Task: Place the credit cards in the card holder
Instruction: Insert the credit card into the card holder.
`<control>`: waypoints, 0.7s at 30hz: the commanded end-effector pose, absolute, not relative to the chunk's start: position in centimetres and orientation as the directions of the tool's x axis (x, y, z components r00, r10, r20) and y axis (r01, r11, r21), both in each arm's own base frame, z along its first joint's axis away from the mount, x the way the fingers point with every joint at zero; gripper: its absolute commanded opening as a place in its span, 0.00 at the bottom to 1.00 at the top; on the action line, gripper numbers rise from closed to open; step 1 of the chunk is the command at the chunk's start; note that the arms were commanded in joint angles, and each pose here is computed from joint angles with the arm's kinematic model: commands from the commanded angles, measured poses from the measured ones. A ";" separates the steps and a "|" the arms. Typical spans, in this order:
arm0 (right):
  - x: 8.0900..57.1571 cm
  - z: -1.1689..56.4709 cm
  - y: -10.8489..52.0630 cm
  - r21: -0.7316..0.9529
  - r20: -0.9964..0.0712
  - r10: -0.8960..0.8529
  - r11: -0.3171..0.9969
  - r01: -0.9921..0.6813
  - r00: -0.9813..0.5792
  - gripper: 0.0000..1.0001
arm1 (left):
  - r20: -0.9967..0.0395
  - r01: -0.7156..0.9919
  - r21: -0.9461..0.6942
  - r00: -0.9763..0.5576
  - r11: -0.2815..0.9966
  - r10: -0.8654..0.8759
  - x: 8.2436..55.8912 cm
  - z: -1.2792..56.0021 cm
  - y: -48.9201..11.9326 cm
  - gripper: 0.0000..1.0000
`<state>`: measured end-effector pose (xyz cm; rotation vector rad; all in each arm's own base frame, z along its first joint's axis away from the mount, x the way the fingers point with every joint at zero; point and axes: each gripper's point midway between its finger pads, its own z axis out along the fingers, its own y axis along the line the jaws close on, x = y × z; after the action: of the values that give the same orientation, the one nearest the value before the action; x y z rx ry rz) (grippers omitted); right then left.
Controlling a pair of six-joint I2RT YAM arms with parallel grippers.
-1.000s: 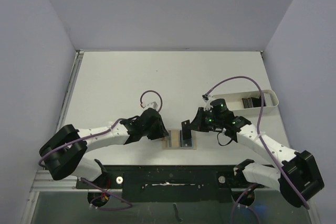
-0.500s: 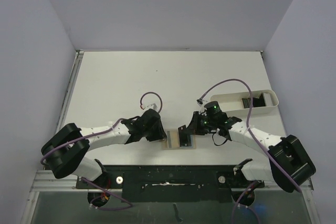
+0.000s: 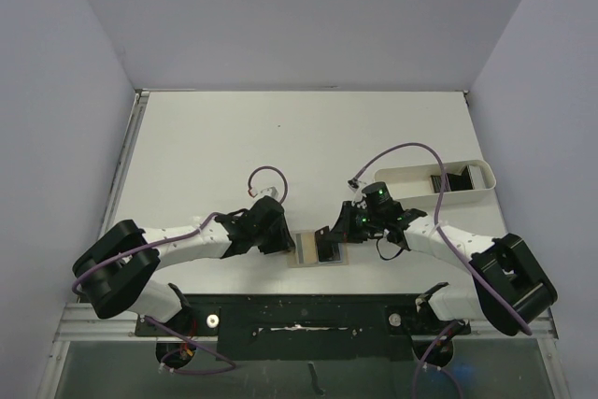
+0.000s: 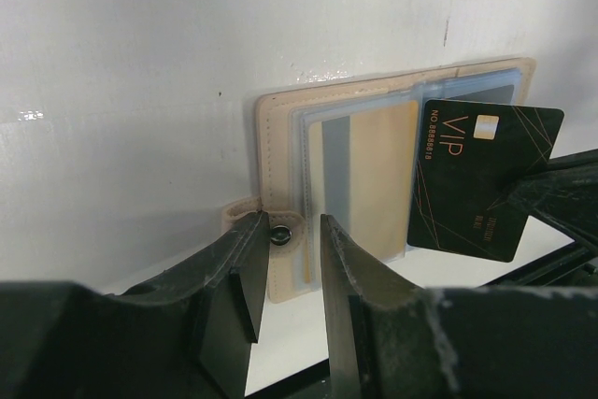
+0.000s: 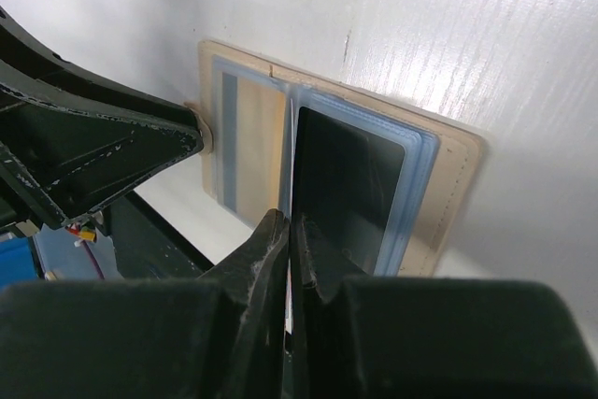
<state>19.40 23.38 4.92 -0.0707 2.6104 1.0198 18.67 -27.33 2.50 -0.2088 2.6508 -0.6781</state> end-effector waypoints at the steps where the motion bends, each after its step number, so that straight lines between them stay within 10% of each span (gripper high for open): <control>1: 20.3 6.8 24.3 0.666 -0.381 0.073 0.714 -0.218 -0.922 0.00 | -0.349 -0.036 -0.480 -0.909 0.876 -0.229 18.5 2.5 -26.8 0.28; 21: 20.2 8.7 24.5 0.680 -0.399 0.085 0.695 -0.233 -0.913 0.00 | -0.347 -0.039 -0.489 -0.908 0.871 -0.235 18.5 2.6 -26.9 0.28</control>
<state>19.23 23.35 6.22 -0.0747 2.5955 1.0271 18.61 -27.25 2.49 -0.2099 2.6484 -0.6806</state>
